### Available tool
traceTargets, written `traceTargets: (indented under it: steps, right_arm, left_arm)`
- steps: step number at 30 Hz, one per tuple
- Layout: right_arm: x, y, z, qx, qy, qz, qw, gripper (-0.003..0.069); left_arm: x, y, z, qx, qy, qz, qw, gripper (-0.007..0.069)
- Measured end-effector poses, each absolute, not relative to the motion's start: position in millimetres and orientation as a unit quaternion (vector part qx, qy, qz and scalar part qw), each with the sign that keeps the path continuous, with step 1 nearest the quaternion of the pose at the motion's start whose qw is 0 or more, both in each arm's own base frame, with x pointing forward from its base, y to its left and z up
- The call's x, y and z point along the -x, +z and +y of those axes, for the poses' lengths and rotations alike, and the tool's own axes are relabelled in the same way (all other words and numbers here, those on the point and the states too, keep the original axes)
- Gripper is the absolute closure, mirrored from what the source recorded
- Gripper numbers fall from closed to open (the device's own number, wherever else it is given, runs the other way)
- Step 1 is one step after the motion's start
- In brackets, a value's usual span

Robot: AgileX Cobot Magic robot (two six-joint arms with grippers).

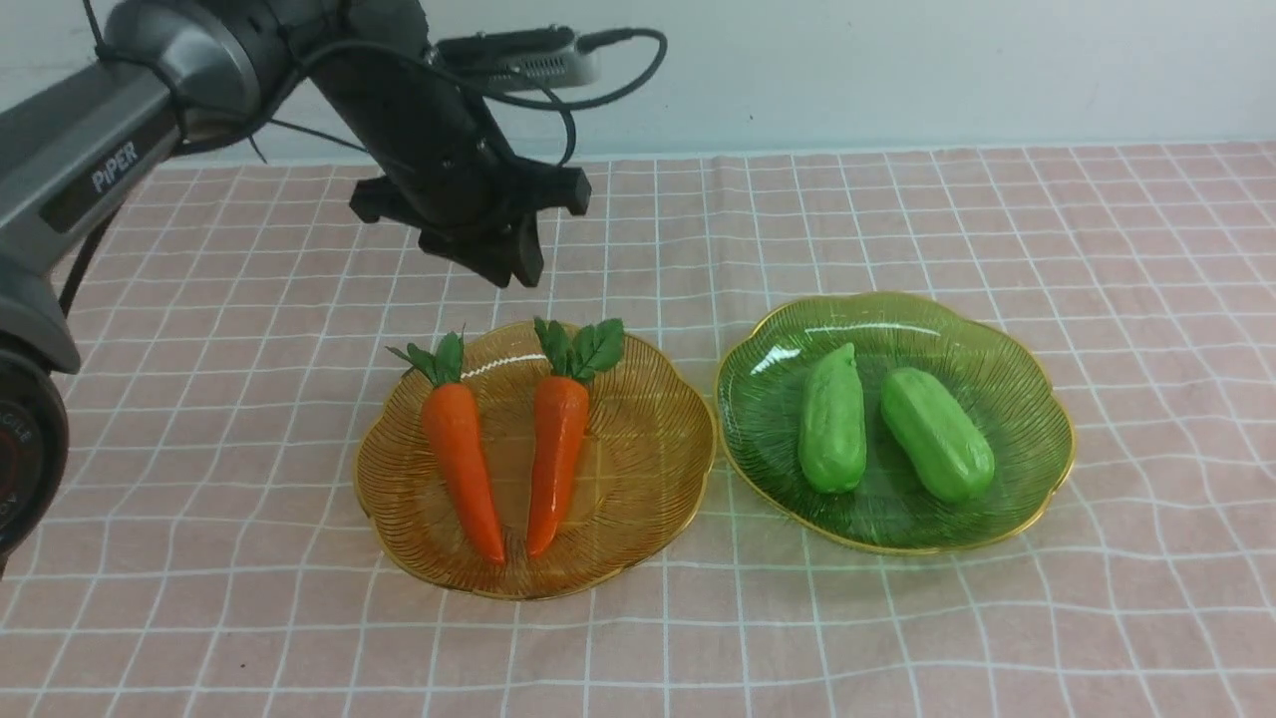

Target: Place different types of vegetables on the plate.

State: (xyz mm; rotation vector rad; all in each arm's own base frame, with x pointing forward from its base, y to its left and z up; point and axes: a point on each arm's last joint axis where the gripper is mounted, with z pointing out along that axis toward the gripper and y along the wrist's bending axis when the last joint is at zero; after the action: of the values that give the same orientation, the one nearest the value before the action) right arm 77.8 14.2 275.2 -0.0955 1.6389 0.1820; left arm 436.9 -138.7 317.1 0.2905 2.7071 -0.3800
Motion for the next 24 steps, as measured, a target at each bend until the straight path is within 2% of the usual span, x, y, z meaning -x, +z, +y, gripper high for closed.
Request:
traceTargets:
  steps: [12, 18, 24]
  right_arm:
    - [-72, 250, 14, 0.047, 0.081, 0.755, 0.649, 0.0674]
    - [-59, 227, 11, 0.038, 0.074, 0.743, 0.664, 0.0674]
    - [-54, 202, 7, 0.026, 0.046, 0.743, 0.667, 0.0674]
  left_arm:
    - [-434, 325, -137, -0.107, -0.133, 0.964, 0.206, 0.0629]
    - [-427, 343, -134, -0.114, -0.127, 0.959, 0.227, 0.0629]
    - [-413, 368, -130, -0.12, -0.13, 0.951, 0.252, 0.0629]
